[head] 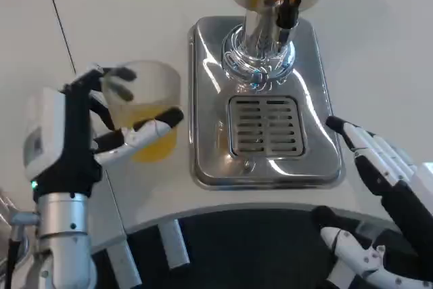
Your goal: Grasp the cup under the faucet to collect the drink, then remove the cup.
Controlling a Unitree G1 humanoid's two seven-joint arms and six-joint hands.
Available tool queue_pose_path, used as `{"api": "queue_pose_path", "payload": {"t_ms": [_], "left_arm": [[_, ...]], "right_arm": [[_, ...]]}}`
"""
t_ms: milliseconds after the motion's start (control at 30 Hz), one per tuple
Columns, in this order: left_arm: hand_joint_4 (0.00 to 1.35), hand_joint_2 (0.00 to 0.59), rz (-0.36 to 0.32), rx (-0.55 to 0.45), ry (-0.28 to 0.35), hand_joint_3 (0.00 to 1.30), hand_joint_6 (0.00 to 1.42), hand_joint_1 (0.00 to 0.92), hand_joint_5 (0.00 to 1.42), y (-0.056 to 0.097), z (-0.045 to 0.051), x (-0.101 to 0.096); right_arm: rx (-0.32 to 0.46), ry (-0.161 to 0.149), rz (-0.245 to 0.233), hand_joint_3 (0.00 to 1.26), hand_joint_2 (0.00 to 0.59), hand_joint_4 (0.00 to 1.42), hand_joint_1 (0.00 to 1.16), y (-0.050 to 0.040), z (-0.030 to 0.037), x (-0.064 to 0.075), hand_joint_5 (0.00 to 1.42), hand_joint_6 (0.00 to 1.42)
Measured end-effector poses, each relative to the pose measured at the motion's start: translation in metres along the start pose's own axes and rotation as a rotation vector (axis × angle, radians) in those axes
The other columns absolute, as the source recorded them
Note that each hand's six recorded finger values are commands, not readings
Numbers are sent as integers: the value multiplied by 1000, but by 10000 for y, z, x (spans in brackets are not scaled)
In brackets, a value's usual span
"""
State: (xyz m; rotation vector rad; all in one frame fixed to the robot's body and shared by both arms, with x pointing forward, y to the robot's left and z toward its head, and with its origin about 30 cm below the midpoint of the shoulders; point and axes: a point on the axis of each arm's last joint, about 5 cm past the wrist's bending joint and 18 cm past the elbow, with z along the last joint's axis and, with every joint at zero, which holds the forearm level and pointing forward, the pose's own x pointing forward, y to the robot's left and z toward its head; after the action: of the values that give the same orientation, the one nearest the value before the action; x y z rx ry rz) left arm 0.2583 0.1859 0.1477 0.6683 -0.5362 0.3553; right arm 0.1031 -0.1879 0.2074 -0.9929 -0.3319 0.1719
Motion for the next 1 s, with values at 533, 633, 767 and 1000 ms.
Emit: {"api": "queue_pose_path", "payload": {"t_ms": [533, 633, 767, 1000], "left_arm": [[1027, 0, 10, 9, -27, 1138, 1424, 820, 1279, 270, 25, -87], [1026, 0, -13, -4, -13, 1138, 1424, 820, 1279, 298, 16, -163], [1026, 0, -36, -17, -21, 1138, 1424, 820, 1279, 370, 46, -265], [1026, 0, -56, -43, -34, 1134, 1424, 823, 1279, 470, 104, -386]], "right_arm": [[-27, -19, -10, 0, 466, 0, 306, -11, 18, 38, 0, 1], [-44, -19, -3, 0, 467, 0, 307, -16, 17, 37, 0, 0], [-116, -32, 18, 0, 468, 0, 309, -39, 18, 25, 0, 0], [-256, -83, 52, 0, 467, 0, 318, -90, 47, -25, 0, 0]]}}
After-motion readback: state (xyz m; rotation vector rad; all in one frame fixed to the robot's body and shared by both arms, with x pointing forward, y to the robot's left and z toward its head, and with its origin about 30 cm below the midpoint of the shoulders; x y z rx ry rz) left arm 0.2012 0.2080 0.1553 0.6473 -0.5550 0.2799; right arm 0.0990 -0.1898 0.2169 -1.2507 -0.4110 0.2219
